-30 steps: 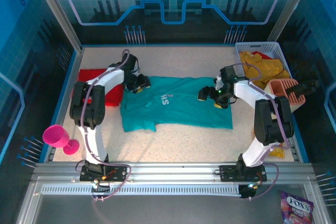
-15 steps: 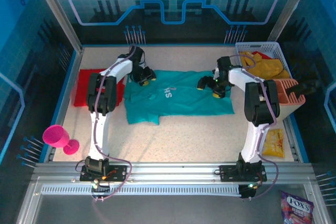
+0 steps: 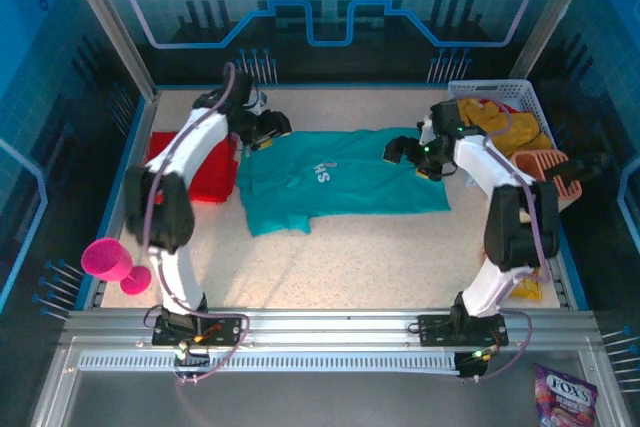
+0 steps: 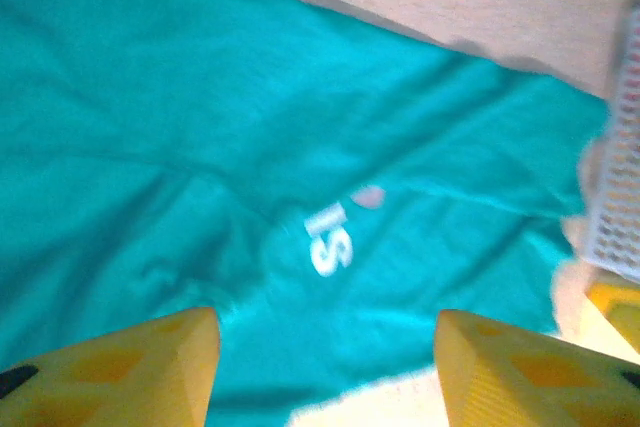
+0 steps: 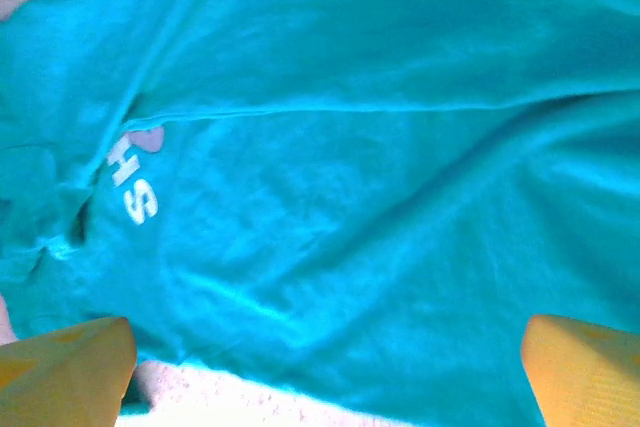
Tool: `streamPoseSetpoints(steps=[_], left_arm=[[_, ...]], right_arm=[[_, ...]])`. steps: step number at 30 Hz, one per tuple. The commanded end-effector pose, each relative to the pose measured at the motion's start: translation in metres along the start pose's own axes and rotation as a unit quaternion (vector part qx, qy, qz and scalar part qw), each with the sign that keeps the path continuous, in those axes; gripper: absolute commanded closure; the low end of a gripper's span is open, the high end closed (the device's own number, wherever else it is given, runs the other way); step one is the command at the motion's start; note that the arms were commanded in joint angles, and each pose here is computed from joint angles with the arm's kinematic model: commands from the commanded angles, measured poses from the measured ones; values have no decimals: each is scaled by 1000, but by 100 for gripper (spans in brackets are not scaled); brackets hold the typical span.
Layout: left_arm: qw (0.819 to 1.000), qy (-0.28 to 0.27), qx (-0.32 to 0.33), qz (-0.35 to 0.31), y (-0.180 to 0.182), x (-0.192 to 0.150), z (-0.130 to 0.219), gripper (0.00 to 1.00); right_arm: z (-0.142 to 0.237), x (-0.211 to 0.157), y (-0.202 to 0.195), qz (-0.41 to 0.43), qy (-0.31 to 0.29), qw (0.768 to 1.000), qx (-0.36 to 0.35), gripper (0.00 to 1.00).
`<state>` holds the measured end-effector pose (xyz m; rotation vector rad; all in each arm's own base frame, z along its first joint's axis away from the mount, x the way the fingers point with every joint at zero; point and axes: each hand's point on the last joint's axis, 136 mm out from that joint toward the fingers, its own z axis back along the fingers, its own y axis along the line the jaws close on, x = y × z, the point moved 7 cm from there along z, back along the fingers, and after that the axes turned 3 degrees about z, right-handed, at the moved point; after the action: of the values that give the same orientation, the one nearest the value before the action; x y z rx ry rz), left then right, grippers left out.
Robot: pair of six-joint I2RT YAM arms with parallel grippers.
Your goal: Fold and stack the t-shirts
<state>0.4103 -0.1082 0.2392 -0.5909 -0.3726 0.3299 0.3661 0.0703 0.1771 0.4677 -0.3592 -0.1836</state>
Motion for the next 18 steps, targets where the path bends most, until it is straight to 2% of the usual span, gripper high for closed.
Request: streamPoseSetpoints(steps=[1,6,11,14,18], left_arm=[[1000,11,9,-3,19,-42,25,36],[999,23,19,39,68,-113,27,32],[994,26,36,98,111,-165,20,36],[990,15,42,135,130,-183,13,41],[986,16,58,154,142,-190,3,44]], right_arm=[[13,-25,-23,-24,21,999,-26,0],[24,-61,-46,-46,23,998,-28,0],[29,-83,-78,-83,2,993,-82,2],[24,-87,-98,-121,-12,988,-90,7],[15,-83,-111,-154,-12,984,-89,13]])
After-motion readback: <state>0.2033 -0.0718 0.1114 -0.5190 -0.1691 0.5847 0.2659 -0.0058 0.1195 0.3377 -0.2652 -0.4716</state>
